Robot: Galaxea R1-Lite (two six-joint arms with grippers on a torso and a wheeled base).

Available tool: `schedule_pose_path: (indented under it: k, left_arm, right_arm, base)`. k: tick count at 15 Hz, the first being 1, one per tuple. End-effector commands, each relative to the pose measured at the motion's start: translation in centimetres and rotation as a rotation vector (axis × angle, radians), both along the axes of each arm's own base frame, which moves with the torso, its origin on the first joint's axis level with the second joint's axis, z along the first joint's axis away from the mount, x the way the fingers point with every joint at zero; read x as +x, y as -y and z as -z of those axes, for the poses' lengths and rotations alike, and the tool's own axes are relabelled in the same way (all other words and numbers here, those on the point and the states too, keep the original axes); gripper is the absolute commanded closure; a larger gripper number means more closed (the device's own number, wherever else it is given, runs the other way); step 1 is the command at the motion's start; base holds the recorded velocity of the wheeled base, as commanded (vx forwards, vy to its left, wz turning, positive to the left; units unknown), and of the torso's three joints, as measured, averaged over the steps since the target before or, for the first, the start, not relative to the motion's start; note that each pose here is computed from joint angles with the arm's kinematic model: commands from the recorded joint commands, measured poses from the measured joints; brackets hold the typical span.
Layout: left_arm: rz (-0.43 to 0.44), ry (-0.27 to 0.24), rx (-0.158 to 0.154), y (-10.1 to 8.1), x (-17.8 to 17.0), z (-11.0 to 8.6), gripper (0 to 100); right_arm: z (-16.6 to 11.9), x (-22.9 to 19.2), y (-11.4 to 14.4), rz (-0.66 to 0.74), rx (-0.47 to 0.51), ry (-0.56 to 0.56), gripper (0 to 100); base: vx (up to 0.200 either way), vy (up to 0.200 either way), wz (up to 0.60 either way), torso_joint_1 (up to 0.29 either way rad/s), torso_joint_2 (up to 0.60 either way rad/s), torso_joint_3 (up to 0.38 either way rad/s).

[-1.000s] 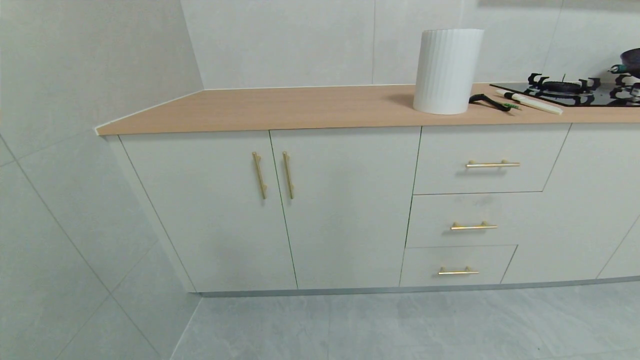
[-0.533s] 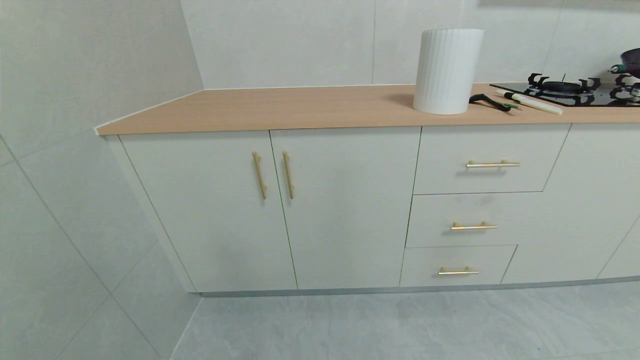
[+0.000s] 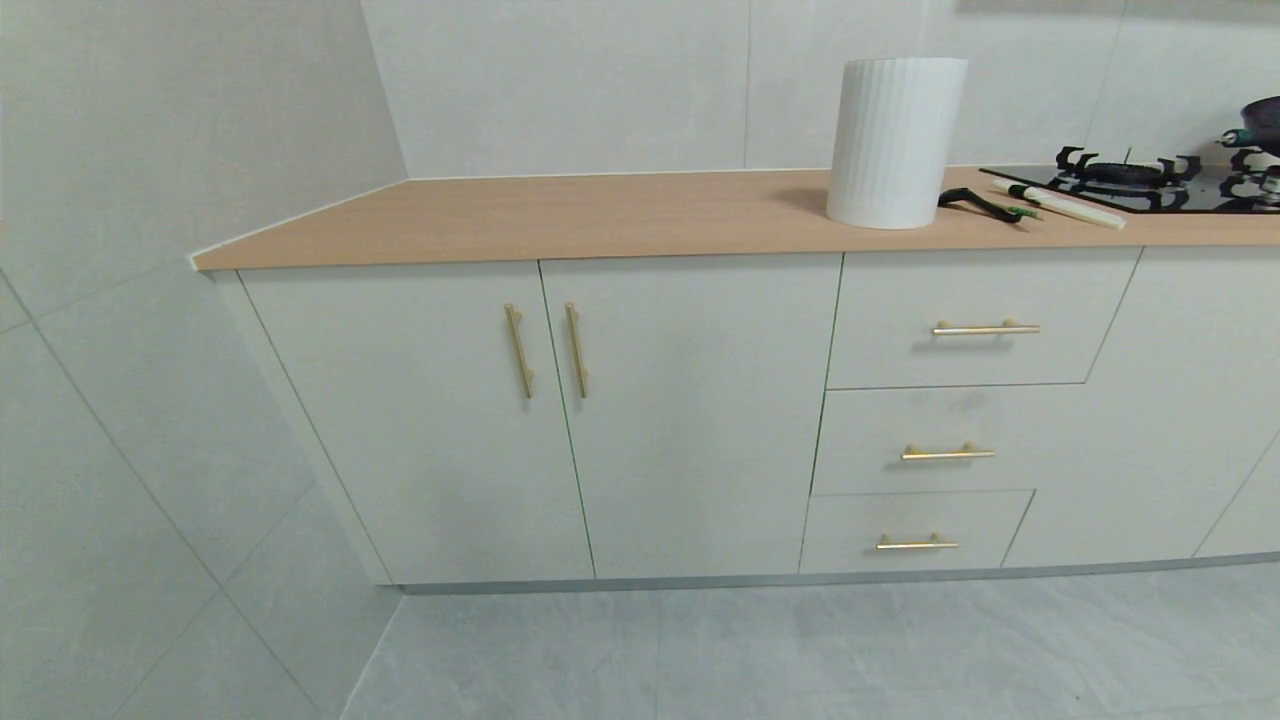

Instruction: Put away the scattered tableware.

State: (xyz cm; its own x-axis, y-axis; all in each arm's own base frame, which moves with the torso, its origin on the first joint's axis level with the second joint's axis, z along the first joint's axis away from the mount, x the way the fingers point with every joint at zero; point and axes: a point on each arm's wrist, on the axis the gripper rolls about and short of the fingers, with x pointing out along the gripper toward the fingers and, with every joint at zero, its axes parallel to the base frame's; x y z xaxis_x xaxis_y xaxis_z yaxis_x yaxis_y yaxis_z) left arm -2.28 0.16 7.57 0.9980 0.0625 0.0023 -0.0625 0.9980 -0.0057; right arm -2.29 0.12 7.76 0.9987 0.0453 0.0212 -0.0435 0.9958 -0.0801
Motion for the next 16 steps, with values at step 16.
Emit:
schedule_pose_path:
  k: [16]
  left_arm:
    - [0.0,0.001,-0.002,0.0,0.0,-0.01,0]
  right_arm:
    - [-0.01,0.02,0.0,0.001,0.004,-0.002,0]
  base:
    - [0.0,-0.125,0.0,0.002,0.0,0.002]
